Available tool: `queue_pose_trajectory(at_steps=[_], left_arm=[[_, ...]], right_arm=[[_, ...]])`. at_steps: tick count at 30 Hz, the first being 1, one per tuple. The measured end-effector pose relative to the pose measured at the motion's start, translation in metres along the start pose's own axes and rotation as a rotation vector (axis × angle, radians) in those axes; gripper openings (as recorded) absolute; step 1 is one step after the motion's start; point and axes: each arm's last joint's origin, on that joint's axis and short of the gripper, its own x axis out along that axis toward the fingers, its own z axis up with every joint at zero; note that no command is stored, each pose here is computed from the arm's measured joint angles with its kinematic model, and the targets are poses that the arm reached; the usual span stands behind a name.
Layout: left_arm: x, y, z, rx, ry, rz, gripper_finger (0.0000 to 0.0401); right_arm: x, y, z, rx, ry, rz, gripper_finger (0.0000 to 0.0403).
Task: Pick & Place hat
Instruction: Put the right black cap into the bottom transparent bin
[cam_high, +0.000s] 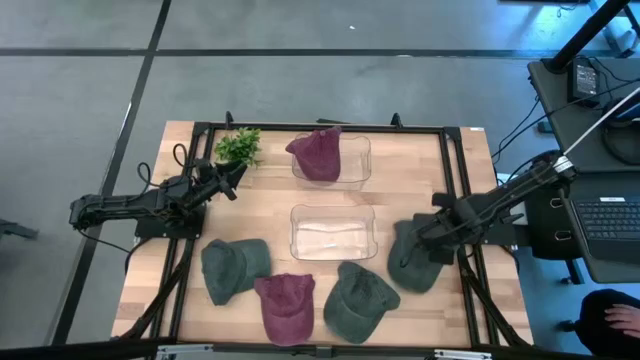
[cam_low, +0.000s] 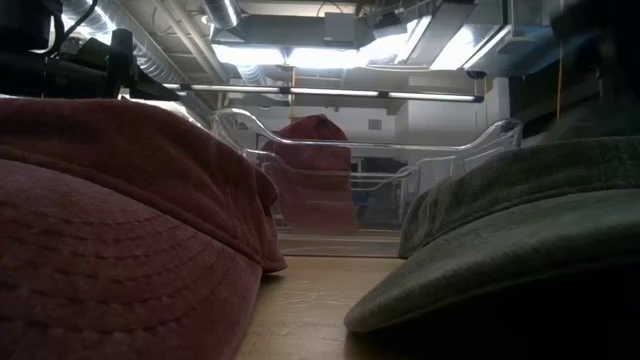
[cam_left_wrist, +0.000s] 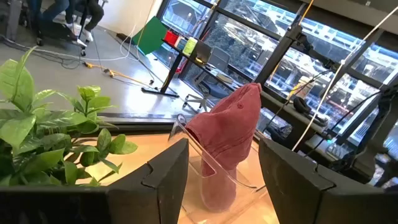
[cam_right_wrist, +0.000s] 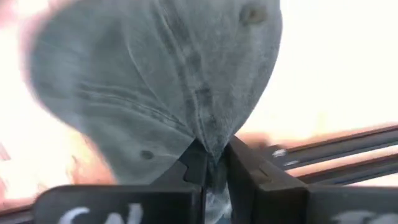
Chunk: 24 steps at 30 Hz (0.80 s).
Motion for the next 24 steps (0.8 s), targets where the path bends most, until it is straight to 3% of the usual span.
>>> queue_pose_trajectory(at_steps=[9, 14, 19, 24], left_arm=[[0.000, 0.000, 0.000, -0.002, 0.005, -0.007, 0.0190], [0.000, 0.000, 0.000, -0.001, 0.004, -0.007, 0.0191], [0.000, 0.000, 0.000, 0.000, 0.001, -0.002, 0.0190], [0.000, 0.000, 0.000, 0.002, 0.003, 0.000, 0.0190]], right_arm=[[-0.111, -0.031, 0.019, -0.029, -0.391, -0.109, 0.0036], [-0.152, -0.044, 0.042, -0.074, -0.546, -0.235, 0.0036], [-0.164, -0.035, 0.094, -0.248, -0.618, -0.305, 0.0036], [-0.145, -0.015, 0.147, -0.434, -0.551, -0.371, 0.0036]])
